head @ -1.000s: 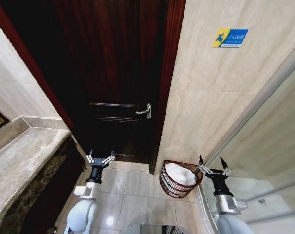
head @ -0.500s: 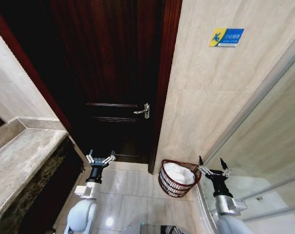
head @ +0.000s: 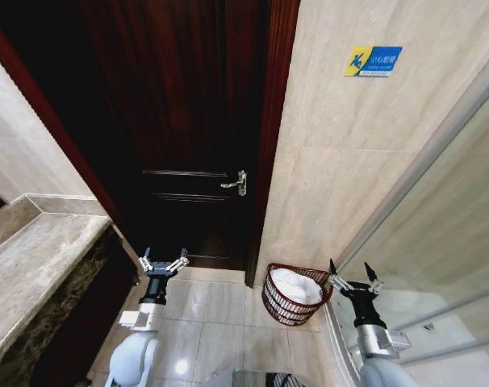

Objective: Discard the used towel into the hamper.

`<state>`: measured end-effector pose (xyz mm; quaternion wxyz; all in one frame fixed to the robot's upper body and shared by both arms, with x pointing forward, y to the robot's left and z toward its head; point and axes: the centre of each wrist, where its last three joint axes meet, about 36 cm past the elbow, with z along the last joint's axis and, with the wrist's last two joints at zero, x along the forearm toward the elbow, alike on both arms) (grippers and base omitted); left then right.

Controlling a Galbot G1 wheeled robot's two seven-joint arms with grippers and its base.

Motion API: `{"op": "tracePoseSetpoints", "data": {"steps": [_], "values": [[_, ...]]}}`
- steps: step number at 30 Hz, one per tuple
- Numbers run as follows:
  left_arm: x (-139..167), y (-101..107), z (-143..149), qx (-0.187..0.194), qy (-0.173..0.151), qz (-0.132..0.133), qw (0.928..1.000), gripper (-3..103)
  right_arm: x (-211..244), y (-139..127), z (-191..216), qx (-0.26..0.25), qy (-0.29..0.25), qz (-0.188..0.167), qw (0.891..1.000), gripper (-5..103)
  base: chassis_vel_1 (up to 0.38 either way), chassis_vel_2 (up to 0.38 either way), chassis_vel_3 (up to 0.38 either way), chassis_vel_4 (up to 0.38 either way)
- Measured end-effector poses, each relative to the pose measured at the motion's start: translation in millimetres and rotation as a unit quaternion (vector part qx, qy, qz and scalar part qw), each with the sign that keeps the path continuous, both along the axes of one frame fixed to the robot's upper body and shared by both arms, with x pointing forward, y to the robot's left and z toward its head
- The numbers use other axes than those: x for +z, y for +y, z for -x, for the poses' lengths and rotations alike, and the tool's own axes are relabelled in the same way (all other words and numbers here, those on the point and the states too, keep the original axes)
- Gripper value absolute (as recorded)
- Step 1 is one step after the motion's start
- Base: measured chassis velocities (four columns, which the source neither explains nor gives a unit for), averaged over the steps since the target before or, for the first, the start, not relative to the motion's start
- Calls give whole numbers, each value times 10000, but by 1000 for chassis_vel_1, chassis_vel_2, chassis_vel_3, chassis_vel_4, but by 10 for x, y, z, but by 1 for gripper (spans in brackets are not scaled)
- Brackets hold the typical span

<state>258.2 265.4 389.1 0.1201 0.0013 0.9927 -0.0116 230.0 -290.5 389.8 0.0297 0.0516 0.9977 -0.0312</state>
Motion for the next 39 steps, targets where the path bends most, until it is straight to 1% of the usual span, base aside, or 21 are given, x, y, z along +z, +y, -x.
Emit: {"op": "tracePoseSetpoints", "data": {"steps": [25, 39], "values": [[-26, 15, 28, -19, -32, -10, 10000, 100, -25, 43, 74, 24, 46, 55, 10000, 100, 80, -83, -81, 83], [-172, -22, 33, -5, 58, 121, 9999, 100, -100, 65, 126, -6, 136, 79, 9999, 100, 109, -113, -117, 111]]}}
